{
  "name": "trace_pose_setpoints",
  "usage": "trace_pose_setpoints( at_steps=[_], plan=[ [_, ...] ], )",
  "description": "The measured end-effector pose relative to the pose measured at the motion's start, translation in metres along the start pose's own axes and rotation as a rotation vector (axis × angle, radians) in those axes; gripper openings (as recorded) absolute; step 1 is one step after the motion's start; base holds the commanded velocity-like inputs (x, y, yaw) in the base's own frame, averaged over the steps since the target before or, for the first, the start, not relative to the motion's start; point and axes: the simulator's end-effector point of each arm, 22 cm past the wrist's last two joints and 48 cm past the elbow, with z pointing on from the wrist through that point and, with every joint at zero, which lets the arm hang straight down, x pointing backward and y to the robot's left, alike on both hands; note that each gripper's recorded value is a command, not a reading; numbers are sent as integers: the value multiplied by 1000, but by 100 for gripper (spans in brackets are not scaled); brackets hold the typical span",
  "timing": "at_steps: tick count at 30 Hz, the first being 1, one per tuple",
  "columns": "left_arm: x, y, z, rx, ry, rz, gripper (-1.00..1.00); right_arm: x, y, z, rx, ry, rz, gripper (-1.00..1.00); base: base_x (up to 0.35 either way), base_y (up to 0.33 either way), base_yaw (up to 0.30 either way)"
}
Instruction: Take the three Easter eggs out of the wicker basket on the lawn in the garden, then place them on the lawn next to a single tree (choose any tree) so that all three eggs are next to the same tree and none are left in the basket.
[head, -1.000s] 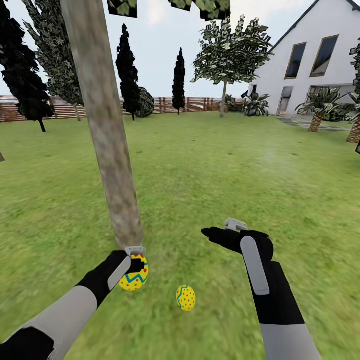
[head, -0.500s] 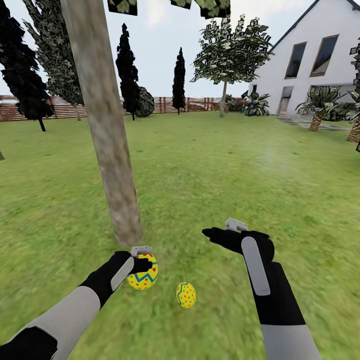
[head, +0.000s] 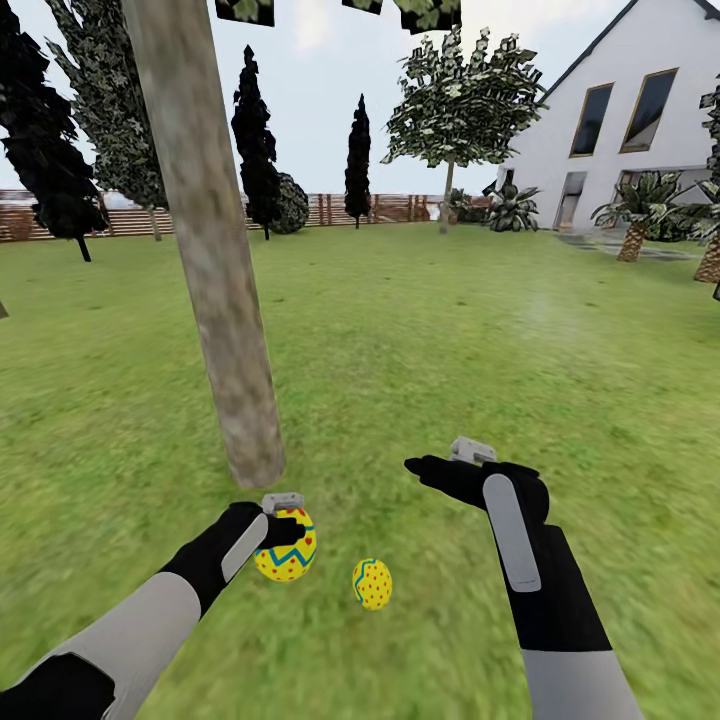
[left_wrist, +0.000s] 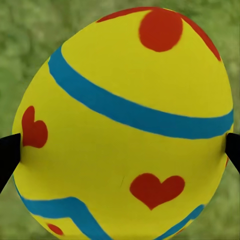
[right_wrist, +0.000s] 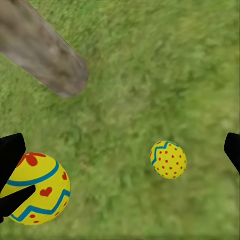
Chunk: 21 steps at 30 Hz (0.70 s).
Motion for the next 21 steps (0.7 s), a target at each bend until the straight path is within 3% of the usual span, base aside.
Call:
trace_pose_setpoints(
  at_steps=[5, 11, 21],
  plan=[
    [0, 0, 0, 0, 0, 0, -100, 0, 0, 0, 0, -1, 0, 100, 0, 0, -13],
    [-2, -1, -2, 1, -6, 2, -100, -2, 0, -2, -1, -5, 0, 100, 0, 0, -180],
    [11, 3, 13, -4, -11, 1, -100, 15, -8, 7, -1, -6, -1, 100, 0, 0, -27]
  ],
)
